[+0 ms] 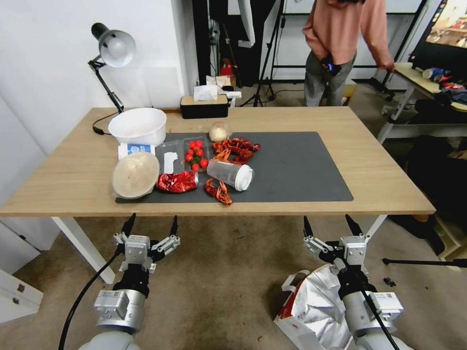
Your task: Pick up the food delivery bag from the floor and place it on the table.
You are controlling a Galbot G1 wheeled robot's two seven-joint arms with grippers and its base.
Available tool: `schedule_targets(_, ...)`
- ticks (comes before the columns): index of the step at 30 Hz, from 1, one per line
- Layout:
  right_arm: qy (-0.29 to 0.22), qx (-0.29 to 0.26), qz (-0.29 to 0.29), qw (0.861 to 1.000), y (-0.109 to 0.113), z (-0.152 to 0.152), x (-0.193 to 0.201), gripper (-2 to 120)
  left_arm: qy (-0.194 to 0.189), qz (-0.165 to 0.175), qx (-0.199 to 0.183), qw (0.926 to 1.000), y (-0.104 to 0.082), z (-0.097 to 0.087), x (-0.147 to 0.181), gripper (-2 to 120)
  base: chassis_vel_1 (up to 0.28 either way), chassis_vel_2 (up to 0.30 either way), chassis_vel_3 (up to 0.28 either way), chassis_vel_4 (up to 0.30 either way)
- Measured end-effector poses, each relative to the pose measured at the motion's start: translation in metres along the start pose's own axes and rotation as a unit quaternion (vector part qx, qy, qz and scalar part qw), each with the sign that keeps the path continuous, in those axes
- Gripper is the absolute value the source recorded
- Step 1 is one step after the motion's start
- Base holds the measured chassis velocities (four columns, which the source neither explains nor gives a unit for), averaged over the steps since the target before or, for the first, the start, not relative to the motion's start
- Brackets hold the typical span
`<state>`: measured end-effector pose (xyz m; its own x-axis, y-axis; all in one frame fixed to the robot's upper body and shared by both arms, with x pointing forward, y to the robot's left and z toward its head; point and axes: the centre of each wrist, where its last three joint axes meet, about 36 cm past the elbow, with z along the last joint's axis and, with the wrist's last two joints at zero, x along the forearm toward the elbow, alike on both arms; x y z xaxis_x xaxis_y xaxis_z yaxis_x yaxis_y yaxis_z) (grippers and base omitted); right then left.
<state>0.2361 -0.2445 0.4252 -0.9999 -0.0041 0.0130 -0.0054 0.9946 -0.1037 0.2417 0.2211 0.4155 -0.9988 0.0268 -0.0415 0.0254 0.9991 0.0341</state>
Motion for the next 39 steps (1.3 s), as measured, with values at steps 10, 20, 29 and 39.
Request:
schedule_targets(10, -0.03, 0.051, 0.053, 0.997, -0.079, 0.022, -0.026, 100, -0.059, -0.021, 0.047, 0.9969, -0.002, 0.047, -0.025, 101, 0.0, 0.0, 0.0, 0.0)
schedule_targets(20, -0.079, 0.02, -0.02, 0.996, -0.077, -0.006, -0.027, 100, -0.067, -0.022, 0.041, 0.9967, -0.004, 0.048, -0.016, 99, 0.0, 0.0, 0.0, 0.0)
schedule_targets(29, -0.122, -0.009, -0.109, 0.987, -0.07, -0.03, -0.023, 100, -0.065, -0.019, 0.039, 0.997, -0.008, 0.054, -0.01, 99, 0.0, 0.0, 0.0, 0.0)
schedule_targets(39, -0.095, -0.012, -0.093, 0.991, -0.073, -0.011, -0.02, 100, -0.062, -0.02, 0.035, 0.9972, -0.008, 0.06, -0.009, 99, 0.0, 0.0, 0.0, 0.0)
